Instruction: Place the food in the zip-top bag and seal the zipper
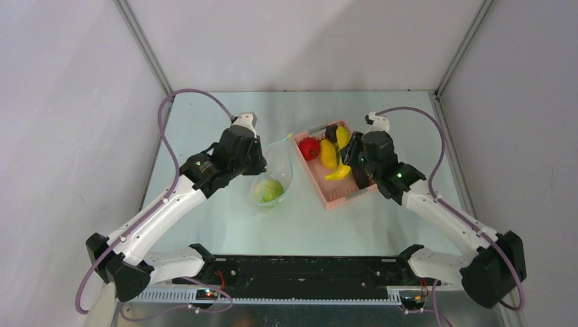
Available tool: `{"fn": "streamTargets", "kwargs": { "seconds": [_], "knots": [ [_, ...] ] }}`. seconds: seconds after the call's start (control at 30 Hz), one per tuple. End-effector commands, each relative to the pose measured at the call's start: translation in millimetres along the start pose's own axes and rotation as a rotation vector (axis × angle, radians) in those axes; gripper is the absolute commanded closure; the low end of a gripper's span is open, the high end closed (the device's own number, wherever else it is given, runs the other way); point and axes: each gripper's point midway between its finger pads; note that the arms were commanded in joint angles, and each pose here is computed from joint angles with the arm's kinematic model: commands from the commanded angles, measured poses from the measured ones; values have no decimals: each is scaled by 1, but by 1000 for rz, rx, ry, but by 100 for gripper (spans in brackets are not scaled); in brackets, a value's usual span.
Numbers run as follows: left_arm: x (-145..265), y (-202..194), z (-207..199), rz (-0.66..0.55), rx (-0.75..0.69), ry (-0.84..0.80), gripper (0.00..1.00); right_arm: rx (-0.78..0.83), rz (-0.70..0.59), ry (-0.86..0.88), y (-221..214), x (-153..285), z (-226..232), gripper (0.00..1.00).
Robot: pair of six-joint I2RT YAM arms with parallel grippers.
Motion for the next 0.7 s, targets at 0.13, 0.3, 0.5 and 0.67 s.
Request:
{"fn": "streamTargets", "kwargs": {
  "seconds": [0.13, 0.3, 0.5, 0.67],
  "knots": [
    [11, 18, -4, -47, 16, -21, 100, -26, -263, 587, 71, 106, 111, 100],
    [15, 18, -10, -52, 35, -57, 100, 23, -323, 889, 72, 166, 169, 100],
    [21, 17, -19, -50, 56, -111, 100, -15, -340, 1003, 64, 177, 206, 100],
    [26, 16, -30, -61, 73, -183, 100, -44, -328, 1009, 55, 158, 222, 100]
  ]
}}
Point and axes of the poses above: each gripper's point midway between its finger pads, its own x axis back along the fingers, its own z axis along the line the jaws close on, y = z × x, and after that the axes turned 7 degrees about -x, right-handed
